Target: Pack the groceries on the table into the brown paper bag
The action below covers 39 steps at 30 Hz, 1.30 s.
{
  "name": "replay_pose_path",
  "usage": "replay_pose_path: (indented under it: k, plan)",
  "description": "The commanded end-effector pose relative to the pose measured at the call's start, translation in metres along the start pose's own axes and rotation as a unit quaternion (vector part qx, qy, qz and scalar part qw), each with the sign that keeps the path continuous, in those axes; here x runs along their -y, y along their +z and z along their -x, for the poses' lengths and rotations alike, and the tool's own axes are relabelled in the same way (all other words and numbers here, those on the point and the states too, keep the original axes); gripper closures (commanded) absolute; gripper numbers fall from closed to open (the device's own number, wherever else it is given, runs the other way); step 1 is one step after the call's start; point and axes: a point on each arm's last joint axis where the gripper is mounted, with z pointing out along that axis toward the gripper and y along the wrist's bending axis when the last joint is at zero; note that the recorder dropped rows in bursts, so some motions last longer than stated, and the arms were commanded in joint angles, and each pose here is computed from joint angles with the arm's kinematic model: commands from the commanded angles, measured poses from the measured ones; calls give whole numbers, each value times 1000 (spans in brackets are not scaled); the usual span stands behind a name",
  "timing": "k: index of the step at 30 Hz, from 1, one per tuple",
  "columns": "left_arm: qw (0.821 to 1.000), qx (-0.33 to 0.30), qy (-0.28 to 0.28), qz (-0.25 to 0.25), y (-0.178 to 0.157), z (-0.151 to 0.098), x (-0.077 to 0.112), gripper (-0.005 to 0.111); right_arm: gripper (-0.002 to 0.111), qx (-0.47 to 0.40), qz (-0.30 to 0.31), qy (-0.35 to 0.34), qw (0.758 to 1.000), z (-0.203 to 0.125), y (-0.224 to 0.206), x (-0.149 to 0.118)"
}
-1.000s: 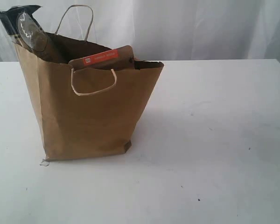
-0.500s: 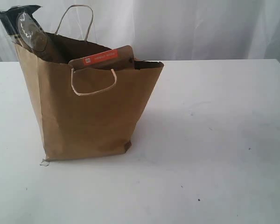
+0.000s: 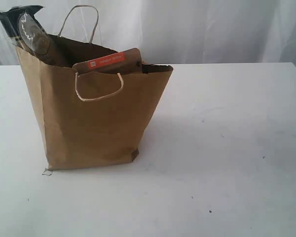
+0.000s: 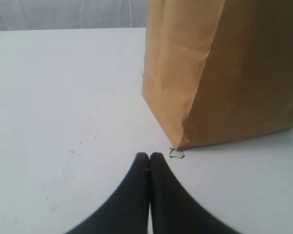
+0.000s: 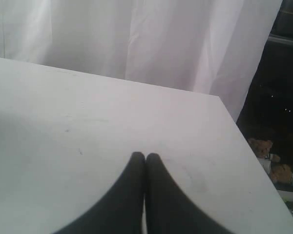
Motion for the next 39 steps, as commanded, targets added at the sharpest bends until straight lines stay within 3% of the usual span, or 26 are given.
replay_pose_path:
  k: [1, 28, 39]
  plan:
    - [1000, -5, -4, 2, 0, -2, 0, 107, 108, 0, -2, 1, 1000, -2, 0, 0]
    - [1000, -5, -3, 6, 0, -2, -1, 107, 108, 0, -2, 1, 1000, -2, 0, 0]
    - [999, -2, -14, 46, 0, -2, -5, 107, 108, 0, -2, 1, 1000, -2, 0, 0]
